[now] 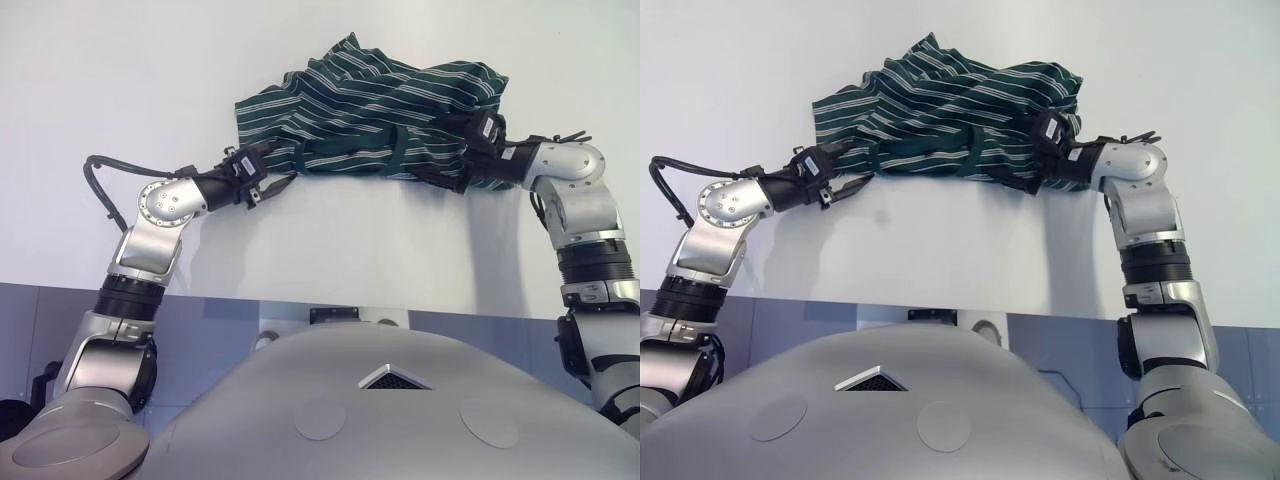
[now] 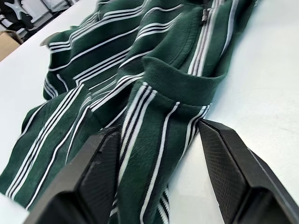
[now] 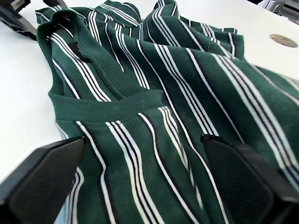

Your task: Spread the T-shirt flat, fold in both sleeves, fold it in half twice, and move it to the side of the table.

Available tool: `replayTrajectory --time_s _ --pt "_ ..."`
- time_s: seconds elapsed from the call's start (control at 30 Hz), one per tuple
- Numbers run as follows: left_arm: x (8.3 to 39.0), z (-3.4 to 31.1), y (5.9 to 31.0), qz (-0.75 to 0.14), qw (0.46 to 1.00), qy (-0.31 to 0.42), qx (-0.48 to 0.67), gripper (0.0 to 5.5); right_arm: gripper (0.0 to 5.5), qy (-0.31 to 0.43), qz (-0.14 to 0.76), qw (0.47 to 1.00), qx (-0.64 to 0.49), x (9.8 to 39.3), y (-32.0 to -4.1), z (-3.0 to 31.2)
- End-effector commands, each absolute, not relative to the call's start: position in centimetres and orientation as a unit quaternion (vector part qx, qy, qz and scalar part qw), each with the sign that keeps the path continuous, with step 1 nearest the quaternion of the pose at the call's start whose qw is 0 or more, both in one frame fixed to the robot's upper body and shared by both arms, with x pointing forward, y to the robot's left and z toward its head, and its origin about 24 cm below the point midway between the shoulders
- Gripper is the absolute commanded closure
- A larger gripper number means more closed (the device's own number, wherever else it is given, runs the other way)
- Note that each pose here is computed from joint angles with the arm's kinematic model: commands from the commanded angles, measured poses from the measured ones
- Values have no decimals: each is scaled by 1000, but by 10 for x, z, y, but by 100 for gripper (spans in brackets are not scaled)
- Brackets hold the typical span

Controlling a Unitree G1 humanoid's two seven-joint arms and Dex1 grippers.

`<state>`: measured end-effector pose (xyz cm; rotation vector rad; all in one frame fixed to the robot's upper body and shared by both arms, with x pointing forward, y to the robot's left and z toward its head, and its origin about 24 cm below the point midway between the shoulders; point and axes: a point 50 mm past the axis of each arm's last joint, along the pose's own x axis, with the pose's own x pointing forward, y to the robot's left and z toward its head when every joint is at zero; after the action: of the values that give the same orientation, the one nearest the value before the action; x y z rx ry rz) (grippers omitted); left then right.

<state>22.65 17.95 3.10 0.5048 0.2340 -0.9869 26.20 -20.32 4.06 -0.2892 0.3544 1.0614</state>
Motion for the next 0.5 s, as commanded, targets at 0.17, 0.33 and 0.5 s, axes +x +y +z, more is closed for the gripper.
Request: replayTrajectory --time_s 0.17,0.33,0.5 --pt "225 29 184 -466 855 113 198 275 161 147 496 851 -92 267 -211 58" --pt "220 44 184 -493 858 96 107 275 161 154 500 847 -93 265 -212 55" --pt "225 25 195 -462 861 161 137 275 161 155 501 846 -95 264 -210 54"
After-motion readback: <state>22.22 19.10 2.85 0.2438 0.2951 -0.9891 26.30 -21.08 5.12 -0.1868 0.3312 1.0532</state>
